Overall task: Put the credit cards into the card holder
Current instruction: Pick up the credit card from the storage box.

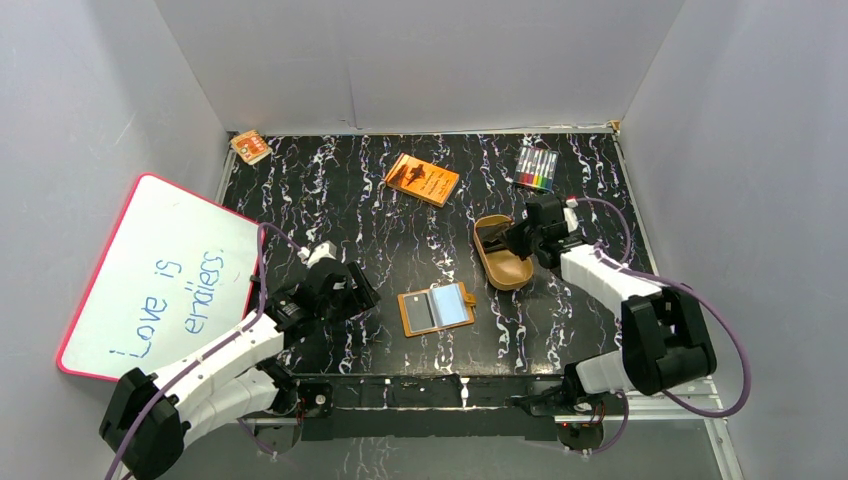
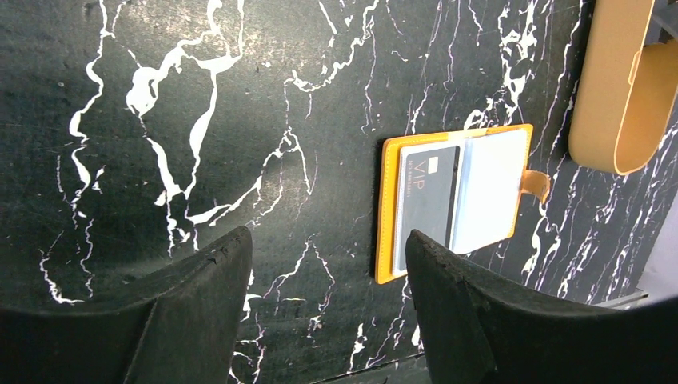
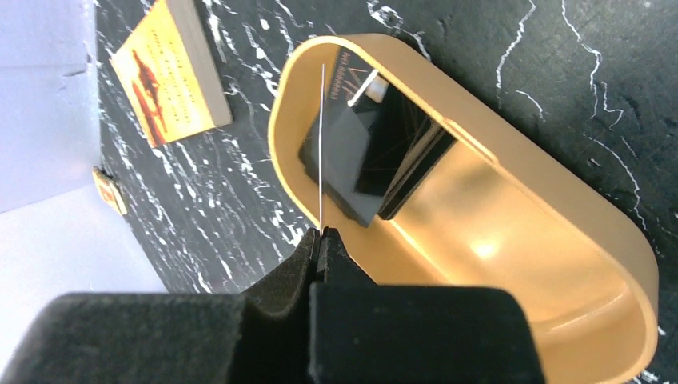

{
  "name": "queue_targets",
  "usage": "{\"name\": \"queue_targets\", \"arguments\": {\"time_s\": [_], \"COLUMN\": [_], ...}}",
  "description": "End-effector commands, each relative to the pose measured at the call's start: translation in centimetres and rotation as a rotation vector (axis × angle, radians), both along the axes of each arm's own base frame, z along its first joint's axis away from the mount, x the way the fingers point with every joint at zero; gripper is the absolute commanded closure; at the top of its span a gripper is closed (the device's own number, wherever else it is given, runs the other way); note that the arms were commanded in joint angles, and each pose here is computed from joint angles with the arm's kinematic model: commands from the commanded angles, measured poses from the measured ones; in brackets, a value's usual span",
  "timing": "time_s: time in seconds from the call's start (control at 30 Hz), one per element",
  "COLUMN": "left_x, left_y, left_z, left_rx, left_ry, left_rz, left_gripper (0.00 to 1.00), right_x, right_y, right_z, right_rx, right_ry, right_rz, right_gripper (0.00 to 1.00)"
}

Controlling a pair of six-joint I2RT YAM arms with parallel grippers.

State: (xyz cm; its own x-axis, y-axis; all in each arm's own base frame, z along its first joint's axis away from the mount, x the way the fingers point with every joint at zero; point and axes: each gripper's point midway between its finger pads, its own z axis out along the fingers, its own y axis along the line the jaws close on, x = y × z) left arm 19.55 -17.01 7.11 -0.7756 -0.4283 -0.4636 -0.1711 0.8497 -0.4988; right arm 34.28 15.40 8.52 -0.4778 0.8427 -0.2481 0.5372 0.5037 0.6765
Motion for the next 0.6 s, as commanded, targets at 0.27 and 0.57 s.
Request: {"name": "queue_targets", "arguments": {"time_s": [0.27, 0.57], "left_x": [1.1, 1.0], "left_y": [-0.3, -6.2], "left_z": [4.1, 5.9], "left_rx": [0.003, 0.039], "left_ry": [-0.116, -0.135], "left_rz": [-0.065, -0.264], "left_gripper": [0.33, 0.25], "right_x": [-1.4, -12.0], "right_y": [-0.2, 2.4], "right_z": [11.7, 9.4], "right_rx": [-0.15, -0.165], "right_ry": [-0.239, -0.249], "right_rz": [0.249, 0.874], "right_gripper": [1.0, 1.0]}}
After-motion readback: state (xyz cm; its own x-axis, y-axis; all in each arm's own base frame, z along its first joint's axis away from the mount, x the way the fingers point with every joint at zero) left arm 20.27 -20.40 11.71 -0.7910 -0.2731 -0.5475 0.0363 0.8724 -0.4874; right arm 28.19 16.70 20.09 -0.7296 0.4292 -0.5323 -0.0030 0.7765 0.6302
